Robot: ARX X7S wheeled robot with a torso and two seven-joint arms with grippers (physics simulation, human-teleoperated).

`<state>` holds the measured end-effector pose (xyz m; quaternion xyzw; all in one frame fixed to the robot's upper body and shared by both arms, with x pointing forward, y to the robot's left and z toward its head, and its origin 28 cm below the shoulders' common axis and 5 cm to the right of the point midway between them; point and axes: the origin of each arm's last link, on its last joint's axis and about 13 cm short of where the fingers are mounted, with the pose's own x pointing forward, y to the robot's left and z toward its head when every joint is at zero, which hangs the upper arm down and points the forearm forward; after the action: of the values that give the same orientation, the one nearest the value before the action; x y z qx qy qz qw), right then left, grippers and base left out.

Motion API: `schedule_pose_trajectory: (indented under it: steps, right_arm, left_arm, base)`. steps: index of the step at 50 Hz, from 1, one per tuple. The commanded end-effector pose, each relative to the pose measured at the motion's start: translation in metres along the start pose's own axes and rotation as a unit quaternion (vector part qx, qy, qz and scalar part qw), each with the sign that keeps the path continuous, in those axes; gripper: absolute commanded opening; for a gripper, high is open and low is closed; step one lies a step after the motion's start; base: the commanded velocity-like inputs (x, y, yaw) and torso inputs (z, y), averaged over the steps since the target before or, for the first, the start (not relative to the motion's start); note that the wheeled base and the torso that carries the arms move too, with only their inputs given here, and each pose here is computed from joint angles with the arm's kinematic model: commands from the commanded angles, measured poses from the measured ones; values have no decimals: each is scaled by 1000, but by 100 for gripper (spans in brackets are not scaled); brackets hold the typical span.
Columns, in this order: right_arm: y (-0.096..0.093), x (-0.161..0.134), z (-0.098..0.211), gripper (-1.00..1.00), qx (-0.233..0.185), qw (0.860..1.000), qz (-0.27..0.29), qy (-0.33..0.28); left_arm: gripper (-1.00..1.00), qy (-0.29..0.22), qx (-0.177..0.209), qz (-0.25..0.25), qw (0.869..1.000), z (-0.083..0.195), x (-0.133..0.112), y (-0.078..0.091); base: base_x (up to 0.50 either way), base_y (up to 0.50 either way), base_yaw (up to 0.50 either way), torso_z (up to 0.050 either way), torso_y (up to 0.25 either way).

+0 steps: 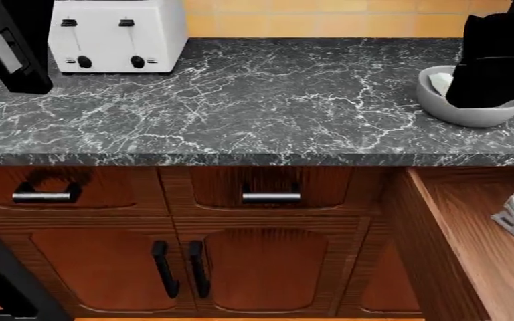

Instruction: Place the bar in the bowl and close the drawer.

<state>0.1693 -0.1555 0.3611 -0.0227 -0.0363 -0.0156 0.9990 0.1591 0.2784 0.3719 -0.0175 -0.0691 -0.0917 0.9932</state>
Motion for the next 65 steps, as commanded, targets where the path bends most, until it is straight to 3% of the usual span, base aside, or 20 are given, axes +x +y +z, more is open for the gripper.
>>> schedule_pose_trajectory:
  steps: [1,47,53,65]
  right_arm:
    - [0,0,-1,100,3,1000,9,2]
    - [-3,4,-6,100,-4,1000,-4,20]
    - [-4,8,-13,100,9,999,-25,48]
    - [-4,9,-26,100,-2,998,-38,59]
  left_arm:
    - [100,3,1,1,1000,-2,2,0]
    - [100,15,1,-3,1000,-8,7,0]
    - [100,31,-4,-8,999,-16,12,0]
    - [100,49,-7,-14,999,-30,18,1]
  base:
    - [457,325,0,0,0]
    - [500,39,0,0,1]
    - [39,0,0,0,2]
    - [0,0,0,0,0]
